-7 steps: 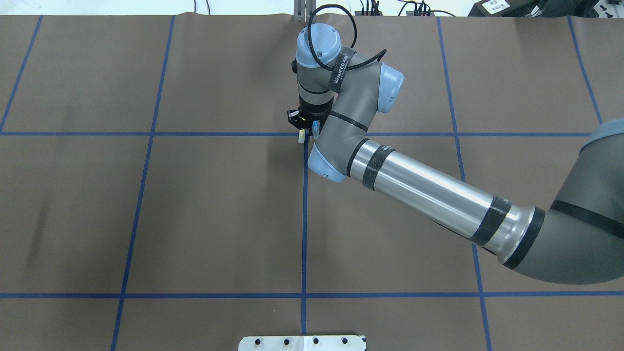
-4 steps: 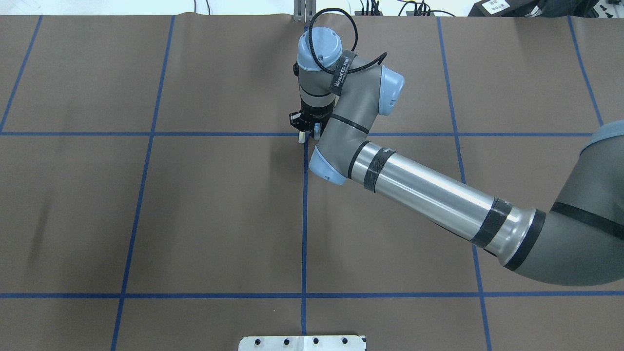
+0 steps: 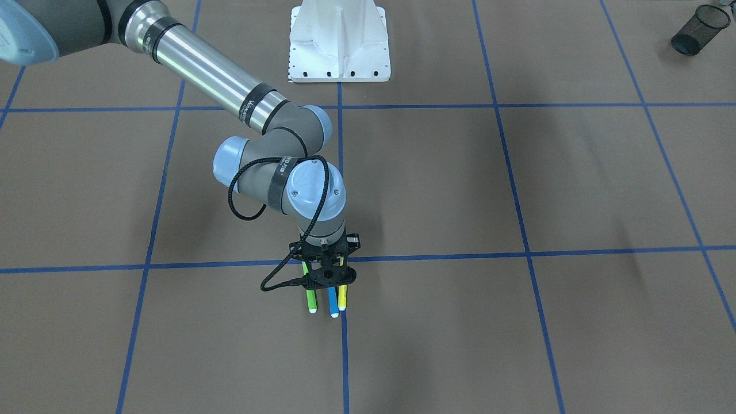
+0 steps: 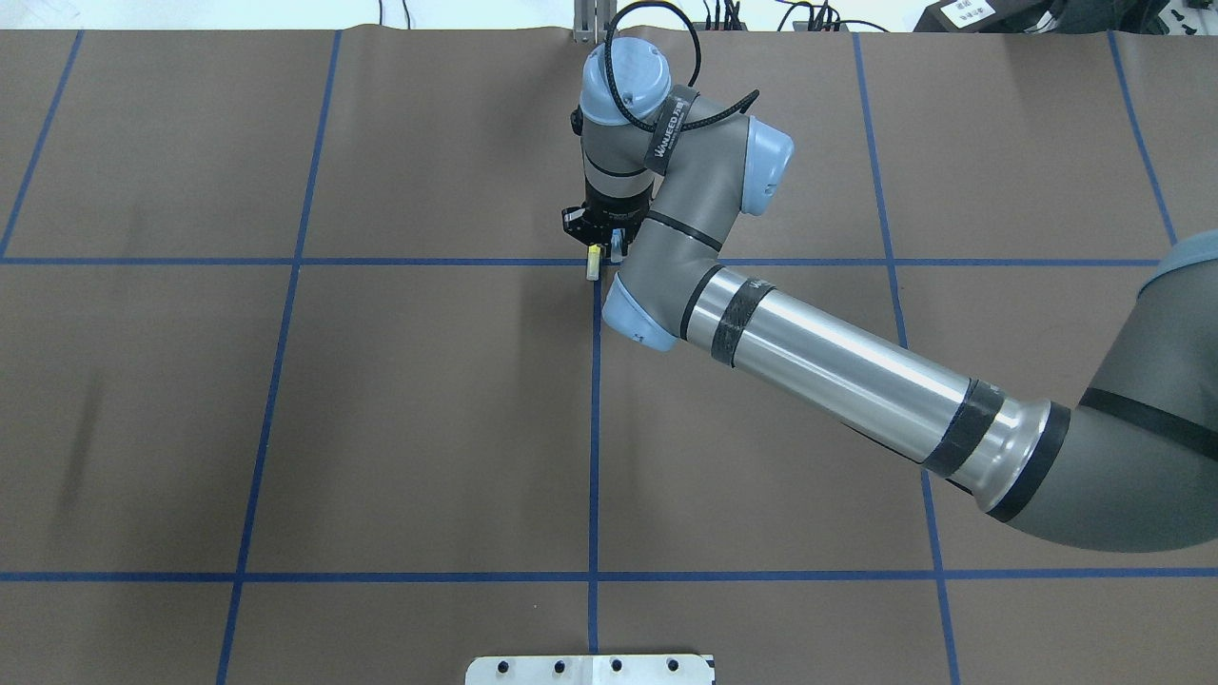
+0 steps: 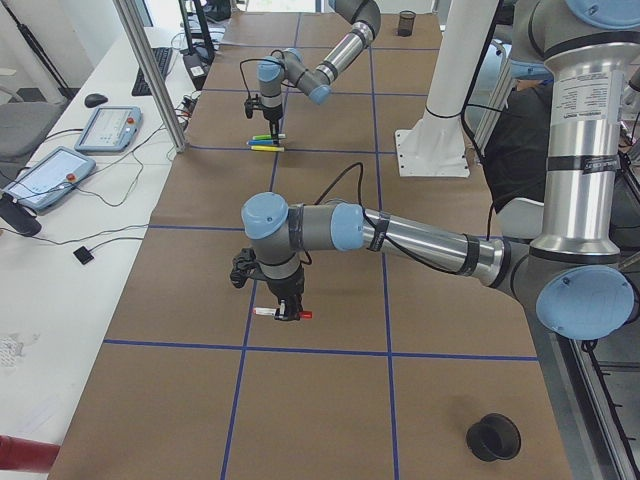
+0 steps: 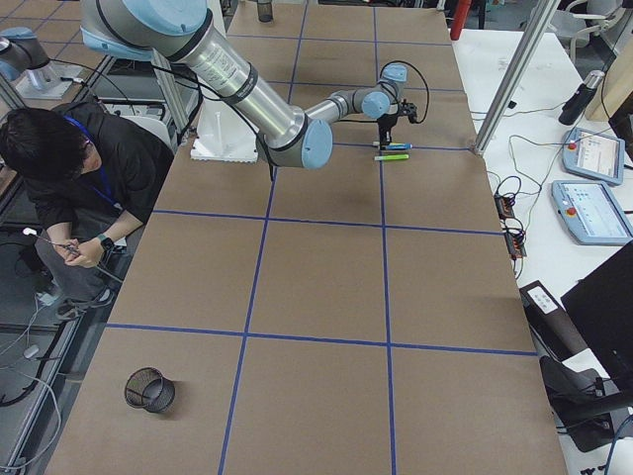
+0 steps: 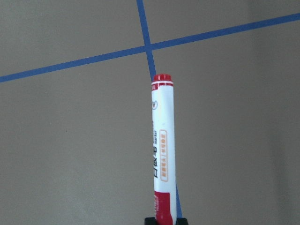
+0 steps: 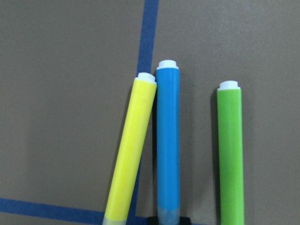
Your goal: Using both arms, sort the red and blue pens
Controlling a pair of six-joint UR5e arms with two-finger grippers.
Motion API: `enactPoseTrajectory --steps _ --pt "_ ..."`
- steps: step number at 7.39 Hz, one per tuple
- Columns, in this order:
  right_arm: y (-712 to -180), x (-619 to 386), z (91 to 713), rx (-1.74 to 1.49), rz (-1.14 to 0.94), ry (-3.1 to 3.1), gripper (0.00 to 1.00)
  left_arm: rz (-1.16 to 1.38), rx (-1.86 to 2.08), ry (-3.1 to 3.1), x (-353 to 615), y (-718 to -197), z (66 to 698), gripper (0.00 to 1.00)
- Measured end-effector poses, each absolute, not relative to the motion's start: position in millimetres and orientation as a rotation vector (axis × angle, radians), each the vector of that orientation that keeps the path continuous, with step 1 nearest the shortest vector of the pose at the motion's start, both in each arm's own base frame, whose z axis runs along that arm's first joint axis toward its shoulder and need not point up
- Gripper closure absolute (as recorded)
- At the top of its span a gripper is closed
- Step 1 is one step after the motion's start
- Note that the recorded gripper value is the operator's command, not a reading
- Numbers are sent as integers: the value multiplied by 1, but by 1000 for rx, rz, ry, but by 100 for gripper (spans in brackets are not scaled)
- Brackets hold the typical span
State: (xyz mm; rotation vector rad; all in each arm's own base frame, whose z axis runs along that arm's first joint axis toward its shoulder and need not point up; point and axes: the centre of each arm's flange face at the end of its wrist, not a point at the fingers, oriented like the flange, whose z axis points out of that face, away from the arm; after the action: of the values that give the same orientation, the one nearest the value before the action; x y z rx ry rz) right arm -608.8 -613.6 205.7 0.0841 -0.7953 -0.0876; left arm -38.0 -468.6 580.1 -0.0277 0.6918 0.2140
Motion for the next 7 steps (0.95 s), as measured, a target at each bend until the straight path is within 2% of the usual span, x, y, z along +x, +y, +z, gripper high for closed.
enactPoseTrajectory --steps 3,7 --pt "-607 -541 161 64 -42 -794 100 214 -26 693 -38 -469 575 100" --pt "-563 -378 236 -66 85 -678 100 142 -88 694 -57 -461 584 100"
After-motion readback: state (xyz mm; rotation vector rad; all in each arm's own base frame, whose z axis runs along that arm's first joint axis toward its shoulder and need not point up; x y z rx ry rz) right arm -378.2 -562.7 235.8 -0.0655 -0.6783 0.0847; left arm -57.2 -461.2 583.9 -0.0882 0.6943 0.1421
